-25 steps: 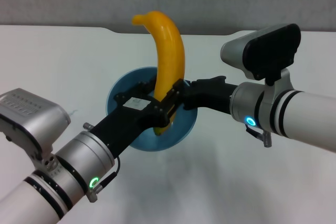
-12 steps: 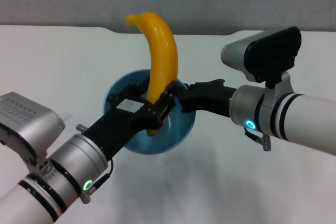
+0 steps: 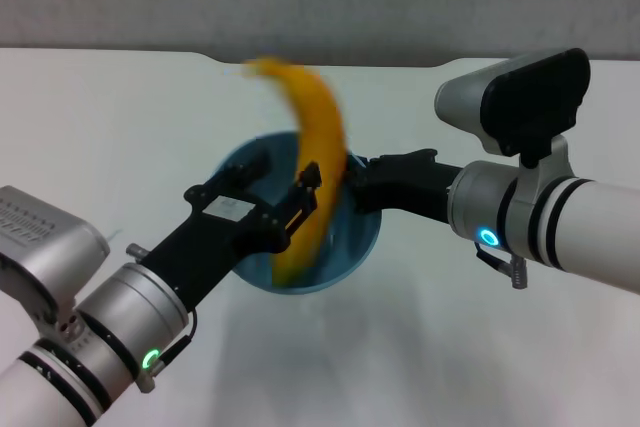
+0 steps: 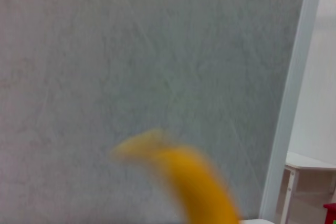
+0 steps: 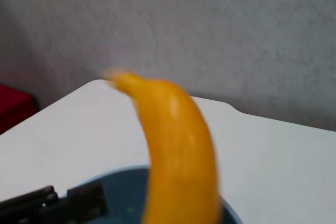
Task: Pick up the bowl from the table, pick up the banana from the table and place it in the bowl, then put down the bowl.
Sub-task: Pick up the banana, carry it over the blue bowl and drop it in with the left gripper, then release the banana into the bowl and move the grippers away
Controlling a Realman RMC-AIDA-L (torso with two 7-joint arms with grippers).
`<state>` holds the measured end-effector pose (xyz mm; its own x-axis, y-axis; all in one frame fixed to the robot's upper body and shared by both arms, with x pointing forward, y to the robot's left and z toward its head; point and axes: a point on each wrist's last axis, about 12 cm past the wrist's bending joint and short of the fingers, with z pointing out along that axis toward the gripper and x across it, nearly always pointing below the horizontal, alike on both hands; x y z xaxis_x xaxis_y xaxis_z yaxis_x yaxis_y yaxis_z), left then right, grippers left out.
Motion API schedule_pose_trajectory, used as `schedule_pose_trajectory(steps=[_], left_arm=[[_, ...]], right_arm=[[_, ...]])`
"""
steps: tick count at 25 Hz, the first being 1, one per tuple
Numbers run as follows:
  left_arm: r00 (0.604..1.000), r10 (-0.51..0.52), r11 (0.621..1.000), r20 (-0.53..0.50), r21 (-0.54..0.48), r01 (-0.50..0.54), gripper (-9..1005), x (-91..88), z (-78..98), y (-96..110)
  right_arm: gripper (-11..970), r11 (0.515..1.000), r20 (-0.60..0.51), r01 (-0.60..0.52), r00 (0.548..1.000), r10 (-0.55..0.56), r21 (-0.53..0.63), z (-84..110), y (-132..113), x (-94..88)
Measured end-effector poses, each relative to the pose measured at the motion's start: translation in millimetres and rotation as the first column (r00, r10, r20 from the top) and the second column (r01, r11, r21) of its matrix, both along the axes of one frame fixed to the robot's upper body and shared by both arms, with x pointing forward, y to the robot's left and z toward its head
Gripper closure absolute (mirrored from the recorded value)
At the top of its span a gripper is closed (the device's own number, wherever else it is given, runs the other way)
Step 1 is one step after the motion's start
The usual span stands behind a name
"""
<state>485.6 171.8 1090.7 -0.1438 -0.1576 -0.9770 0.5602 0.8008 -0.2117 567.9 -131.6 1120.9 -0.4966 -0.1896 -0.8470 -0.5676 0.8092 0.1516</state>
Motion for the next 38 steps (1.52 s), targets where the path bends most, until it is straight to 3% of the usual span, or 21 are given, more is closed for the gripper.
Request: schedule_pose_trajectory(steps=[10, 15, 19, 21, 25, 28, 29, 38], left_arm=[[0.999, 0.007, 0.999, 0.034, -0.033, -0.006, 379, -3.6, 1.5, 7.7], [0.999, 0.043, 0.998, 0.026, -0.05, -0.042, 250, -0.1, 2.7, 17.3], [0.991, 0.129, 0.986, -0.037, -0.1, -0.132, 197, 8.3, 1.0, 40.5], [0.973, 0.202, 0.971, -0.109, -0.111, -0.214, 170, 14.8, -4.4, 59.5], [0.952, 0.26, 0.958, -0.16, -0.079, -0.275, 116, 18.8, -10.7, 72.2], [0.913, 0.34, 0.937, -0.226, 0.001, -0.348, 113, 23.3, -18.9, 85.4], [0.884, 0.388, 0.92, -0.261, 0.052, -0.388, 113, 25.8, -23.3, 94.0], [0.839, 0.461, 0.887, -0.288, 0.123, -0.445, 112, 27.6, -28.8, 111.4]], right_arm=[[916, 1.0, 0.0, 0.025, 1.0, -0.025, 0.003, -0.2, -7.0, 1.6], [916, 0.999, -0.012, 0.044, 0.999, -0.044, -0.009, -5.6, -13.5, 3.5], [915, 0.997, -0.043, 0.071, 0.996, -0.072, -0.029, -13.4, -22.9, 6.5], [915, 0.996, -0.074, 0.076, 0.994, -0.079, -0.048, -16.8, -26.3, 9.3], [915, 0.995, -0.119, 0.062, 0.99, -0.072, -0.081, -20.8, -25.5, 13.8], [915, 0.994, -0.141, 0.052, 0.988, -0.066, -0.097, -22.9, -23.7, 16.0], [915, 0.993, -0.153, 0.051, 0.986, -0.067, -0.106, -24.5, -23.9, 17.0], [916, 0.988, -0.165, 0.103, 0.979, -0.121, -0.116, -34.1, -38.6, 22.0]])
